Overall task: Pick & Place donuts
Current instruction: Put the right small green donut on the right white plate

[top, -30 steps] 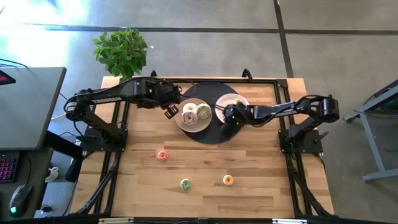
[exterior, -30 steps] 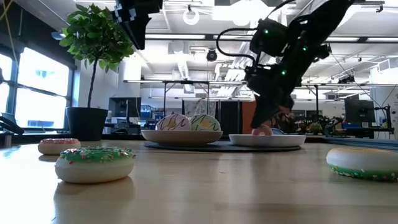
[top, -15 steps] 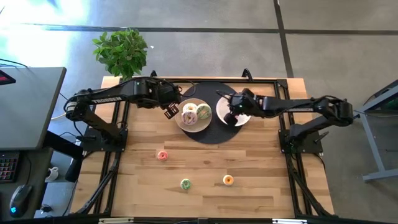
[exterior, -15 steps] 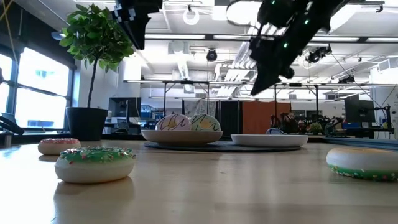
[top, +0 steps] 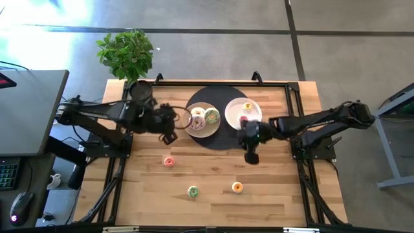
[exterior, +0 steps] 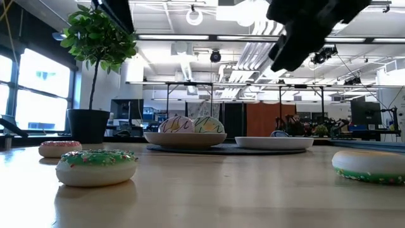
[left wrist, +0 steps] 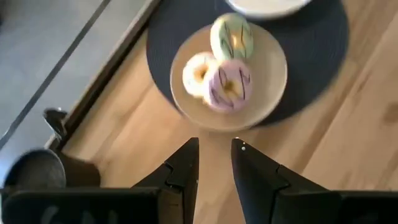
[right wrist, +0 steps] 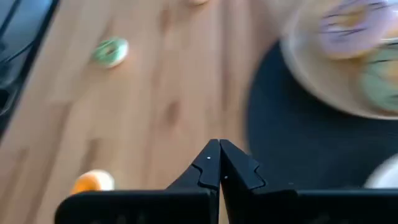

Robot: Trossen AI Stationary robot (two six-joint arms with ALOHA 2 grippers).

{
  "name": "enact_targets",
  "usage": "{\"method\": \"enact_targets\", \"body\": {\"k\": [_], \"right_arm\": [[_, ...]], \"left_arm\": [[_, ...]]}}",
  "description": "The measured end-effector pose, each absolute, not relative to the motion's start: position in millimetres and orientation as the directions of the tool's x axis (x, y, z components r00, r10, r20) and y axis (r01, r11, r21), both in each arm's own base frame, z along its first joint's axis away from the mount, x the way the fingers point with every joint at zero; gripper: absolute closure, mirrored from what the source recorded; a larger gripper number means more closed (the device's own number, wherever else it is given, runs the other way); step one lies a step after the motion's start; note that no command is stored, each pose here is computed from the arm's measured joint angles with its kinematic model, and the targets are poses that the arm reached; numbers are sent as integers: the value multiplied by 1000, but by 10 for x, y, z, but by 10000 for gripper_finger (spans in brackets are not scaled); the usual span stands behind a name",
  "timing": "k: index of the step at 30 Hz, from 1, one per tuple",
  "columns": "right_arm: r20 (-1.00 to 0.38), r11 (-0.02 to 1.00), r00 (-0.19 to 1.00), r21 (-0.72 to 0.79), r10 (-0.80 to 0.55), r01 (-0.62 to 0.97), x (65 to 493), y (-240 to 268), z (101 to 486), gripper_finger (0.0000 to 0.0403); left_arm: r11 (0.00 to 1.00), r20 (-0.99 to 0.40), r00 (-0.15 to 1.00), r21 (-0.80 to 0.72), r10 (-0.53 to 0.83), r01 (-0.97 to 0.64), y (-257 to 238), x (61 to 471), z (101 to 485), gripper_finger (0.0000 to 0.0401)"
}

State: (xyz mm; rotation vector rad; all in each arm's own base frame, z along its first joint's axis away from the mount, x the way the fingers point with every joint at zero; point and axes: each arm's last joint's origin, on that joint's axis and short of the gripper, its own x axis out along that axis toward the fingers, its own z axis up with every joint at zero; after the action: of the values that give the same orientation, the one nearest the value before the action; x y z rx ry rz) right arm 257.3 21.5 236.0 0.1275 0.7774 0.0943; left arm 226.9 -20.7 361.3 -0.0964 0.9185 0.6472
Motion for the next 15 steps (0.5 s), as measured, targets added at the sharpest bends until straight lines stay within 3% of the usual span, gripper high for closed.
{"method": "enact_targets", "body": {"k": [4,8,15], "right_arm": [[-724,976,657,195,210,-97,2589,524,2246,390],[-749,964,606,202,267,-174,2585,774,2141,353],[-785,953,544,277,297,-122,2637,1075,1891,281]], "left_arm": [[828,-751,484,145,448,-542,-301,2238,3404,311],[862,-745,552,61,375,-503,-379,2293,3152,311],[892,-754,601,-44,266,-450,-436,2362,2762,311]]}}
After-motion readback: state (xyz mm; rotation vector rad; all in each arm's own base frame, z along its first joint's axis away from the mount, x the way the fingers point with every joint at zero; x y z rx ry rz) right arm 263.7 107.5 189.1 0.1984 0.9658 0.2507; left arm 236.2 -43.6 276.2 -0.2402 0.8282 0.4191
